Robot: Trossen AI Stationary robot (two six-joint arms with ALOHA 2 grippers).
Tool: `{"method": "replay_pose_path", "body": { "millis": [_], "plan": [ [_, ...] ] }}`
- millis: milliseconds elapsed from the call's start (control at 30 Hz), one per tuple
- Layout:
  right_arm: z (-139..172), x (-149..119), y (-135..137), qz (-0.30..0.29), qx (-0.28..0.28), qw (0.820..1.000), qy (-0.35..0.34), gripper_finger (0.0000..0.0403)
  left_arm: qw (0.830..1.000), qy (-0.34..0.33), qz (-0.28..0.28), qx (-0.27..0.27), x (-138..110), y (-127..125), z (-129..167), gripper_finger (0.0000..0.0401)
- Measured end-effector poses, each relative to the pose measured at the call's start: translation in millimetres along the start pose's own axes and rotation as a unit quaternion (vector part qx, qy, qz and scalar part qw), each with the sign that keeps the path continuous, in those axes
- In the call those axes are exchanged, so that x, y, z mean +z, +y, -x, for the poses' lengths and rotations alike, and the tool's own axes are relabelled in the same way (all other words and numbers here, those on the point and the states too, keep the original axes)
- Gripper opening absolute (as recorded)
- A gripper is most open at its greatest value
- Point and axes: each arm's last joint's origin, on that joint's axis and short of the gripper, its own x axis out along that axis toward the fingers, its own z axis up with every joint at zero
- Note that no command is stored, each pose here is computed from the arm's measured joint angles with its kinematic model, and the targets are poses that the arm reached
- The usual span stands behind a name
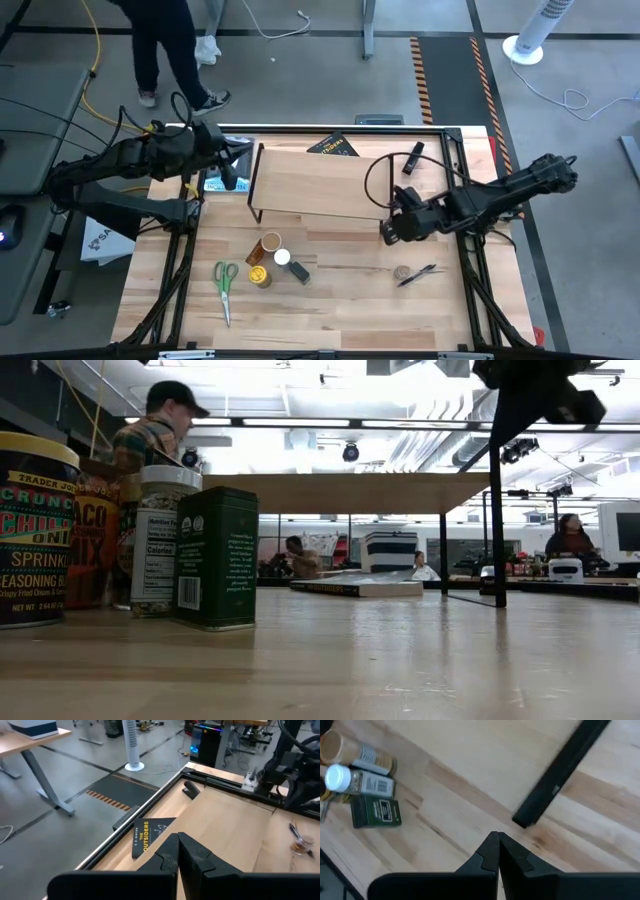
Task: Shelf spices
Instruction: Adjust the shelf, then put the black seasoning can on the shelf
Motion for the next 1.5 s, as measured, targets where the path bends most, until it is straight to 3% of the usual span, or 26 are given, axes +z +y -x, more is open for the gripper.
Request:
{"method": "replay_pose_path", "body": {
  "millis": [333,467,600,700,900,1067,1300,1500],
  "plan": [
    [-4,14,-9,0.042,-0.032,0.999,-0.007,0.0,1.0,0.002,0.008,0.0,-1,-1,0,0.0],
    [0,15,-2,0.049,0.018,0.999,0.004,0.0,1.0,0.009,0.009,-0.021,-2,-4,2,0.0],
    [15,1,15,0.102,0.1,0.99,0.017,0.0,0.994,0.032,0.027,-0.1,-6,-15,7,0.0],
    [23,-16,20,0.111,0.119,0.986,0.035,0.0,0.986,0.072,0.02,-0.146,-15,-29,11,0.0],
    [31,-45,17,0.044,0.092,0.994,0.034,0.0,0.968,0.167,-0.027,-0.184,-41,-57,27,0.0],
    [34,-49,12,-0.009,0.067,0.998,-0.008,0.0,0.969,0.132,-0.047,-0.203,-43,-71,39,0.0],
    [31,-43,10,-0.001,0.055,0.998,-0.018,0.0,0.968,0.109,-0.028,-0.224,-39,-79,42,0.0],
    [29,-40,10,0.066,0.052,0.996,-0.027,0.0,0.969,0.132,0.007,-0.208,-43,-88,35,0.0]
  ]
}}
